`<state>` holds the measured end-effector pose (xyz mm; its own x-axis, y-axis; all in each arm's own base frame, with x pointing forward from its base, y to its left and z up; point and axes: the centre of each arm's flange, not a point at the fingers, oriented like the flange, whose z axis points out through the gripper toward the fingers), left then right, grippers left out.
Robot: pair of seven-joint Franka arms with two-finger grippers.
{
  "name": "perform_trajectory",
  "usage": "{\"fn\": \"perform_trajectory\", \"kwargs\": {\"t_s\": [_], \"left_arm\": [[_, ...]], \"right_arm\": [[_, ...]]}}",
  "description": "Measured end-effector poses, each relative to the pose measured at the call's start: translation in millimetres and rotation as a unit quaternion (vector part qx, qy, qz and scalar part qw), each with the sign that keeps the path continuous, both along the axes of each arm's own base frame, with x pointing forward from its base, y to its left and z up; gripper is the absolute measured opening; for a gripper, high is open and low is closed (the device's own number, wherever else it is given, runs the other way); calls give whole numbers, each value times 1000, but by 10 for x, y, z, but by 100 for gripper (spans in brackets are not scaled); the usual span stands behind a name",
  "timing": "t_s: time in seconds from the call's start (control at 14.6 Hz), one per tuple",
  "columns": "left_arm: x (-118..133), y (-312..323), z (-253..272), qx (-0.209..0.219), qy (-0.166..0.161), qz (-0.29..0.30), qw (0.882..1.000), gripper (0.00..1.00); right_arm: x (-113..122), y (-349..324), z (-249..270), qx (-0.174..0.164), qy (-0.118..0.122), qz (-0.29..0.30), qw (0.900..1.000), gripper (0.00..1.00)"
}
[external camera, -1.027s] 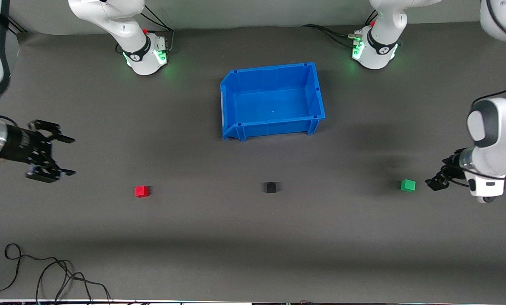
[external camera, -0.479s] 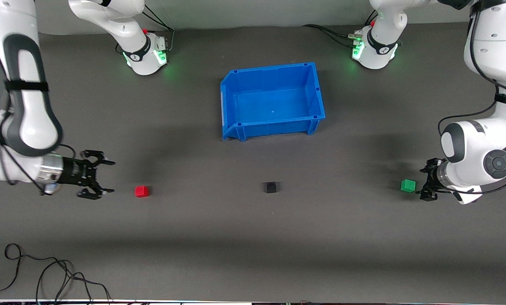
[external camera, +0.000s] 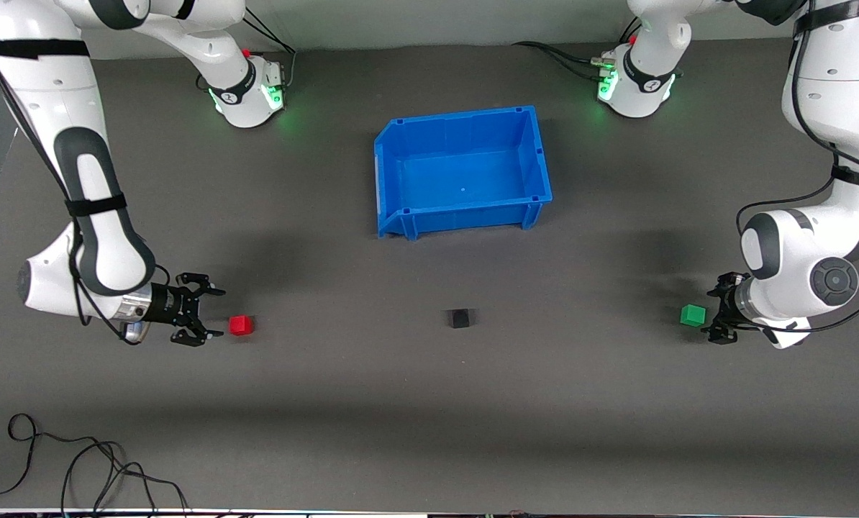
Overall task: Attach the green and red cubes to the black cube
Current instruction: 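Close the right gripper on the red cube while the left gripper grasps the green cube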
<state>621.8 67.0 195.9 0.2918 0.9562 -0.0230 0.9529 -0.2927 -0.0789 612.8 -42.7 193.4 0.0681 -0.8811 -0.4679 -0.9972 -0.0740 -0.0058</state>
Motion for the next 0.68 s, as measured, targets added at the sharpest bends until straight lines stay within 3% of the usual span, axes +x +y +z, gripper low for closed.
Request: {"fn": "perform_trajectory", "kwargs": {"t_s": [0.27, 0.55, 0.62, 0.68], "left_arm": [[18, -86, -95, -2, -7, -7, 1000, 85], [20, -87, -112, -1, -7, -7, 1000, 40], [26, -91, -106, -1, -8, -7, 1000, 37], [40, -105, -92, -1, -10, -9, 1000, 37]], "right_arm": [[-11, 12, -222, 2, -1, 0, 1000, 100], [42, 20, -174, 4, -8, -3, 1000, 98], [47, 23, -172, 6, -9, -4, 1000, 96], [51, 27, -176, 7, -9, -5, 1000, 85]]}}
